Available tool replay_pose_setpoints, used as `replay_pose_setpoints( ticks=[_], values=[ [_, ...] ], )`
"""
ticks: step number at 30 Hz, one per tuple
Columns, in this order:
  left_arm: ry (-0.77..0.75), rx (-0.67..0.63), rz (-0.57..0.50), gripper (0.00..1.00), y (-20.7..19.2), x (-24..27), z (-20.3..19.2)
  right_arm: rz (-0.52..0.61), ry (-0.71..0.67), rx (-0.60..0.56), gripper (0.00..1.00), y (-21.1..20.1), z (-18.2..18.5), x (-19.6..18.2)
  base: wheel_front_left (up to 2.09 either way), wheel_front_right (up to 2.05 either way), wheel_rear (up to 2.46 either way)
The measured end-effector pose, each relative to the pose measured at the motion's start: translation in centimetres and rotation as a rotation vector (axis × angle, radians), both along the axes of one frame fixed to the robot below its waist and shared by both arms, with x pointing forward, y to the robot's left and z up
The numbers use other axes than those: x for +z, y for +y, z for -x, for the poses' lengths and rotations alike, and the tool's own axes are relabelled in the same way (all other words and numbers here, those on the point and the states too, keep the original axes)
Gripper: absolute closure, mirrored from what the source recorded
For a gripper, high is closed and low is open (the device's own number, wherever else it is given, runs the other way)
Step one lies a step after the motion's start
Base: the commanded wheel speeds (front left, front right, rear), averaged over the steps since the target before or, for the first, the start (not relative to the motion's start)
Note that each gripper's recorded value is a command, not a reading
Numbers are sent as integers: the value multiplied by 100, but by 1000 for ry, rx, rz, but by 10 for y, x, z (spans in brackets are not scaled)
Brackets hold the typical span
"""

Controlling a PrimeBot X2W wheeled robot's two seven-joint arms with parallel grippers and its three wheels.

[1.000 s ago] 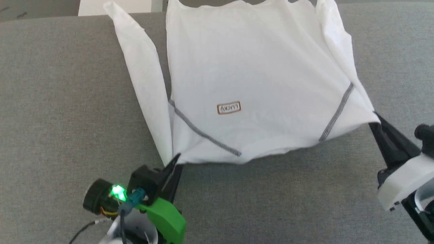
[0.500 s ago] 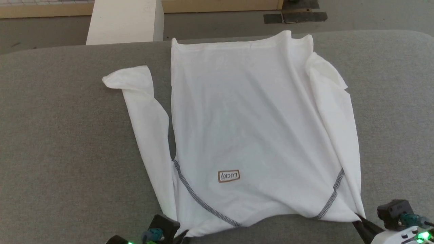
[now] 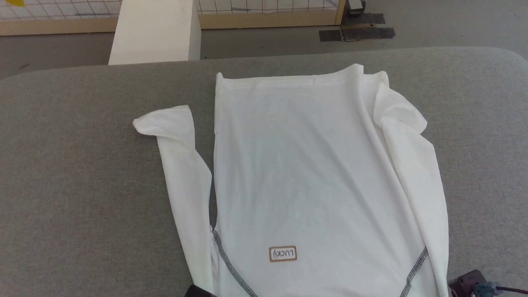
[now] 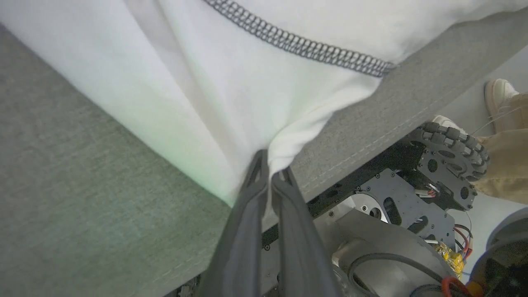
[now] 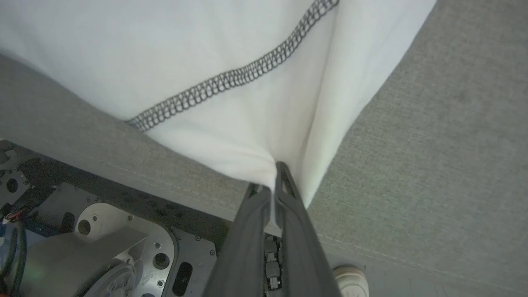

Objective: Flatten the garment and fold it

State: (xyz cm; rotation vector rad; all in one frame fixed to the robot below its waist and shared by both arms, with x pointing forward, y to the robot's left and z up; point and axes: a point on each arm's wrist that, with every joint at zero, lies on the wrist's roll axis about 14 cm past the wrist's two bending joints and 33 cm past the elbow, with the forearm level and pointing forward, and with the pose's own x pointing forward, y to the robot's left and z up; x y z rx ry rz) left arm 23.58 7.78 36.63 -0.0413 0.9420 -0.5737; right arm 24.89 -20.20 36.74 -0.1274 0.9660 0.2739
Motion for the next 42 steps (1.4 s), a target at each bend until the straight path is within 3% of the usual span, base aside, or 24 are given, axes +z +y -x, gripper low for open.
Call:
replay_pose_setpoints(
  ticks=[4,5,6,7,13,23,32,38,41,42],
  values=[
    [-9,27,3,100,4,2,1,1,-10,-13,100,-3,0,4,0,0,0],
    [-30,36,1,88,6,5,-2,2,-25,-18,75,-4,-2,6,0,0,0],
    [-63,48,-1,51,7,7,-6,2,-50,-27,54,-5,-5,9,0,0,0],
    [-95,54,-9,0,9,10,-10,6,-73,-31,0,-5,-8,11,0,0,0],
    [-209,106,11,0,13,25,-26,-21,-146,-55,0,-1,-15,23,0,0,0],
    [-456,305,164,0,32,105,-64,-105,-394,-180,0,-17,-47,94,0,0,0],
    [-887,590,170,0,73,169,-105,-56,-733,-309,0,-39,-79,148,0,0,0],
    [-905,693,133,0,73,149,-107,-53,-834,-368,0,-40,-83,143,0,0,0],
    [-882,697,125,0,71,140,-108,-53,-835,-374,0,-40,-82,135,0,0,0],
    [-936,675,112,0,76,148,-119,-58,-833,-378,0,-40,-85,131,0,0,0]
  ],
)
